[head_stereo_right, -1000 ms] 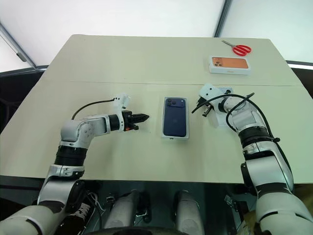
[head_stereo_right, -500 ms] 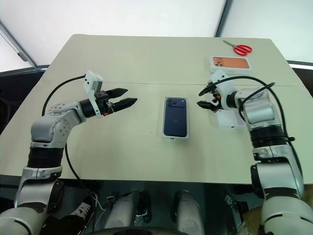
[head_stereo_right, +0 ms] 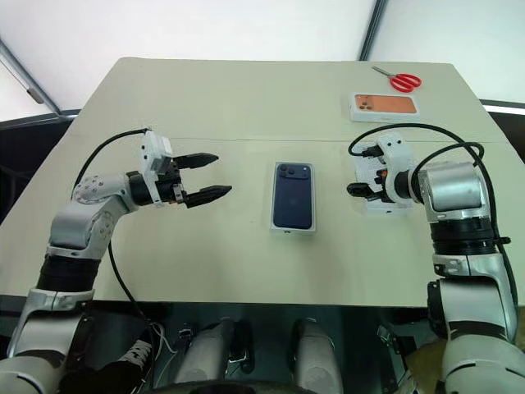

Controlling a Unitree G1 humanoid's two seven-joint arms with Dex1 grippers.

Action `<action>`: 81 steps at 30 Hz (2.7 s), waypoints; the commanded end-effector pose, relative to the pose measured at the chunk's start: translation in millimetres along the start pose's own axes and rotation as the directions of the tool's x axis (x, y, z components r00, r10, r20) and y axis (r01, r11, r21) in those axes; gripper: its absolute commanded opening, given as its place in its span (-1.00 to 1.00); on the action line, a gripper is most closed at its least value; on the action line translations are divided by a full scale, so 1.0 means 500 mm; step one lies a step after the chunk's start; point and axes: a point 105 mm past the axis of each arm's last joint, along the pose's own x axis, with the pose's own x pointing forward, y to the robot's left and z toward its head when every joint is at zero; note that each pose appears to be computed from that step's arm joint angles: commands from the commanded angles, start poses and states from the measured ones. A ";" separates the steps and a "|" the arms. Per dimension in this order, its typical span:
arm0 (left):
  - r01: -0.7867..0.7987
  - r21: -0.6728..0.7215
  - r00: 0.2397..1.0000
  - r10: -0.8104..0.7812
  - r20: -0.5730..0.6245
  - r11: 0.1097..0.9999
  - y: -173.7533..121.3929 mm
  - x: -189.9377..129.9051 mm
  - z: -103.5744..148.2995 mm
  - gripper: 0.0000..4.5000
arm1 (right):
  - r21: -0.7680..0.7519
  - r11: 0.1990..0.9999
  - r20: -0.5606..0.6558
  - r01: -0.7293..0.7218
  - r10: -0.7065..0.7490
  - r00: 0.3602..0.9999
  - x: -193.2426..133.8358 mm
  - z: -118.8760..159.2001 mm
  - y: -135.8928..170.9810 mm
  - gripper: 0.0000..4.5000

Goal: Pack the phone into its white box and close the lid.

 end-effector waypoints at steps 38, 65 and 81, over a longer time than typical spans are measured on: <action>-0.088 0.000 0.995 0.088 0.035 0.996 -0.025 0.020 -0.008 1.00 | 0.171 0.978 -0.107 0.118 -0.100 0.989 0.015 0.011 0.048 -0.96; -0.262 -0.114 0.959 0.272 0.078 0.958 0.036 0.011 0.010 1.00 | 0.363 0.225 0.651 -0.904 0.633 0.419 -0.080 0.152 0.385 -0.96; -0.279 -0.137 0.957 0.287 0.042 0.950 0.023 0.031 -0.013 -0.98 | 0.543 0.156 0.564 -0.825 0.660 0.497 -0.074 0.067 0.423 -1.00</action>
